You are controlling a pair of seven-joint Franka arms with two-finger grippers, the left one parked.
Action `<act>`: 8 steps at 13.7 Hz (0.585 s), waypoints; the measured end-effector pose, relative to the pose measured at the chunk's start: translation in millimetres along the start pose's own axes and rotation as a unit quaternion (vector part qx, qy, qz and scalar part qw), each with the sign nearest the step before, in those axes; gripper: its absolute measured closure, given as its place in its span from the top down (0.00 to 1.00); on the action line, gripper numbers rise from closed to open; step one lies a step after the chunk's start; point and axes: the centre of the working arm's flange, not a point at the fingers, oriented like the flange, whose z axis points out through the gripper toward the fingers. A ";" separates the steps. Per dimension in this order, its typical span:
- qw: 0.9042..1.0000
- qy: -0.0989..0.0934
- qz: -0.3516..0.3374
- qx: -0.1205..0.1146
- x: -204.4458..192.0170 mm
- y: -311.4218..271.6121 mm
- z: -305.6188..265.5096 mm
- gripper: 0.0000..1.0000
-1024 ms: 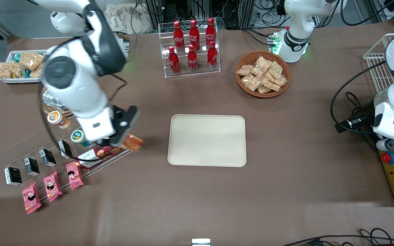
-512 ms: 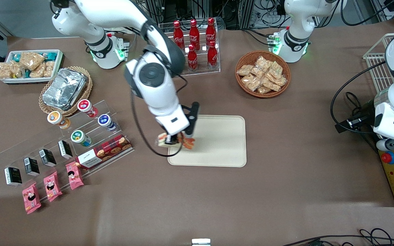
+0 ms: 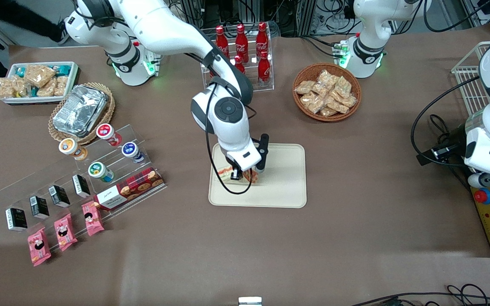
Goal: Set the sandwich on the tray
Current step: 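Lower the sandwich onto the beige tray and open the right gripper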
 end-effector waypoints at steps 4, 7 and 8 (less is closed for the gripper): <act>1.000 0.011 -0.001 -0.019 1.8 2.6 28.6 0.32; 1.000 0.015 -0.003 -0.025 2.7 2.4 39.0 0.32; 1.000 0.015 -0.003 -0.026 2.7 2.2 42.1 0.32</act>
